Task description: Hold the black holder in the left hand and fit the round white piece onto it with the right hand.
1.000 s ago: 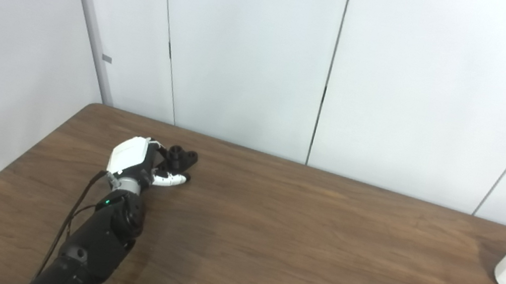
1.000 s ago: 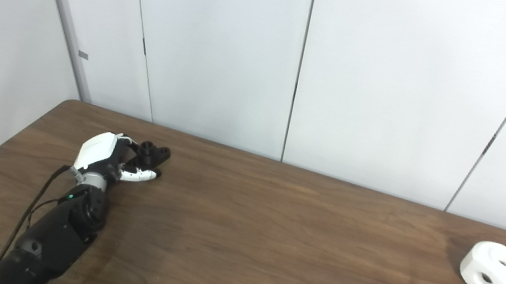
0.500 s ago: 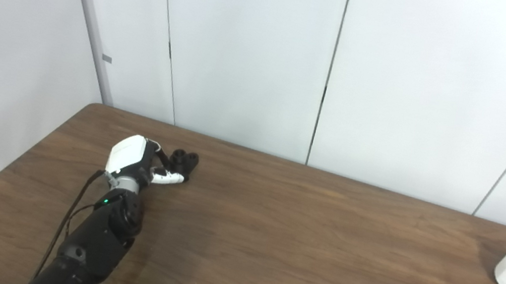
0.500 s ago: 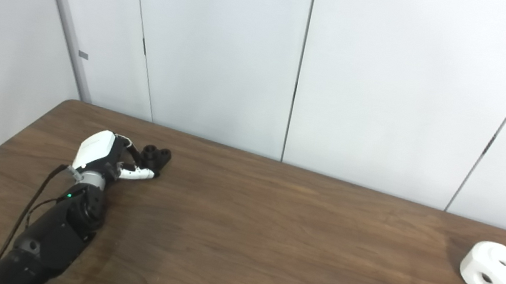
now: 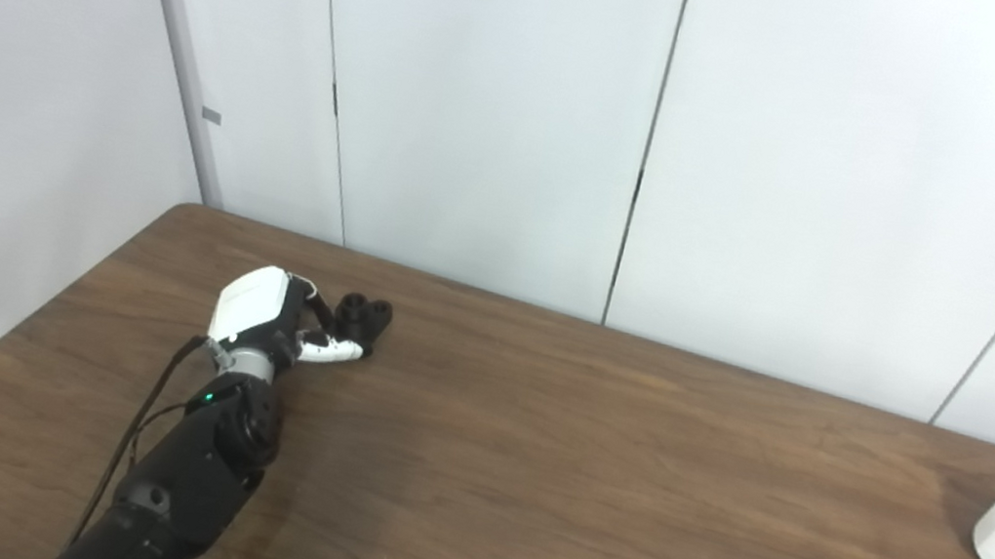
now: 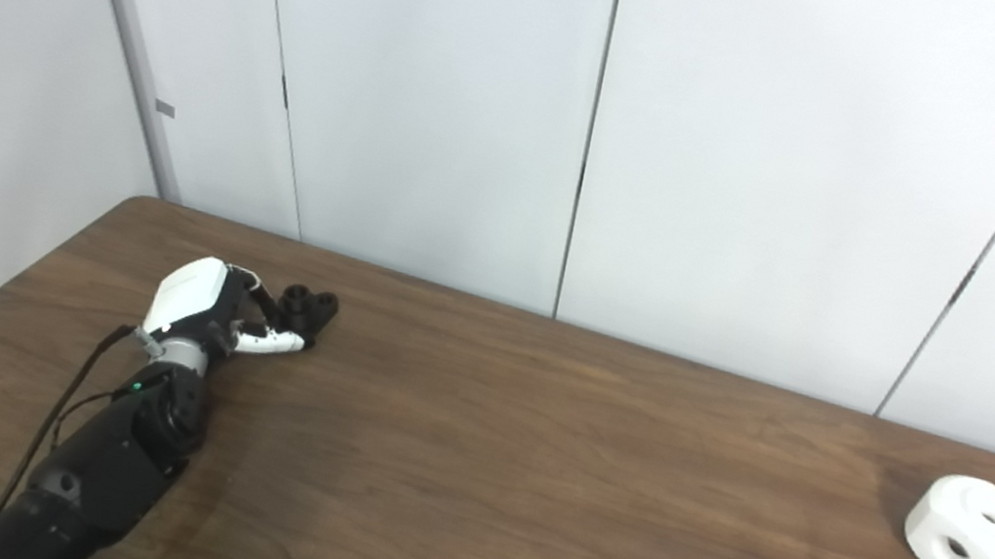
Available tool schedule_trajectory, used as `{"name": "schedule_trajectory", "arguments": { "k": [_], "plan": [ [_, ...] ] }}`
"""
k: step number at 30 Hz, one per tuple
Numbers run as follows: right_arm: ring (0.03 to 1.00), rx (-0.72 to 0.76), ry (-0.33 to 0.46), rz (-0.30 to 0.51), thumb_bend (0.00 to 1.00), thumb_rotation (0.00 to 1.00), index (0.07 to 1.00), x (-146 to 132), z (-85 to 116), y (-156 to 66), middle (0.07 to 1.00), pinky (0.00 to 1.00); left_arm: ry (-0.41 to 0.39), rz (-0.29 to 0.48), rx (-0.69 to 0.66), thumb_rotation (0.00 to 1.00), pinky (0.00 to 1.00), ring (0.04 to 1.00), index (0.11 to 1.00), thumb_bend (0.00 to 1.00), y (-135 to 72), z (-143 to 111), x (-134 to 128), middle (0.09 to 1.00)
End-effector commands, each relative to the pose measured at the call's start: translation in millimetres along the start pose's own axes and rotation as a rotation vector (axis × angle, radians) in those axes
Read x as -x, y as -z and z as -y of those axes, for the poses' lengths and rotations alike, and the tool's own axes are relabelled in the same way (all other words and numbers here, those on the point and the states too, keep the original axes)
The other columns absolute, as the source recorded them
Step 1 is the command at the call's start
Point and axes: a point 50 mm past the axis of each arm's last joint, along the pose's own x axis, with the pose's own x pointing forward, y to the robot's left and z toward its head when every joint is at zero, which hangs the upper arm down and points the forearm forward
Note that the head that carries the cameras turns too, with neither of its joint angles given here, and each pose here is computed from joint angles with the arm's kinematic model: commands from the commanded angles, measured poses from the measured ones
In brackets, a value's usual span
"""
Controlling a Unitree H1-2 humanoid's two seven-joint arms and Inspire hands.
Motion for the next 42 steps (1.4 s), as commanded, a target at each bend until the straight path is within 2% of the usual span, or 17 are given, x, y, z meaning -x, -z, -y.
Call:
{"name": "schedule_trajectory", "arguments": {
  "k": [1,17,29,31,42],
  "plan": [
    [1.000,0.000,0.012,0.029,0.50,1.00,1.000,2.7,1.1,-4.3,0.998,1.00,-0.043,0.022,-0.026,0.04,1.00,0.925,0.485,0.52,-5.9,-15.7,-10.5,0.800],
    [1.000,0.015,0.018,0.008,0.52,1.00,1.000,4.1,-2.7,-2.9,0.997,1.00,-0.045,0.132,-0.002,0.04,1.00,0.903,0.485,0.52,-8.6,-12.7,13.4,0.799],
    [1.000,0.049,0.021,0.009,0.52,1.00,1.000,5.4,-1.6,-3.5,0.986,1.00,-0.028,0.281,0.001,0.05,1.00,0.897,0.485,0.52,-38.1,-7.0,40.1,0.802],
    [1.000,0.054,0.025,0.016,0.54,1.00,1.000,5.6,-1.1,-5.3,0.982,1.00,-0.017,0.299,-0.003,0.05,1.00,0.903,0.485,0.52,-41.7,-5.1,44.9,0.802],
    [1.000,0.066,0.033,0.008,0.52,1.00,1.000,6.2,-1.2,-8.3,0.976,1.00,0.033,0.414,-0.030,0.05,1.00,0.900,0.486,0.52,-57.6,6.2,71.9,0.801]
  ]
}}
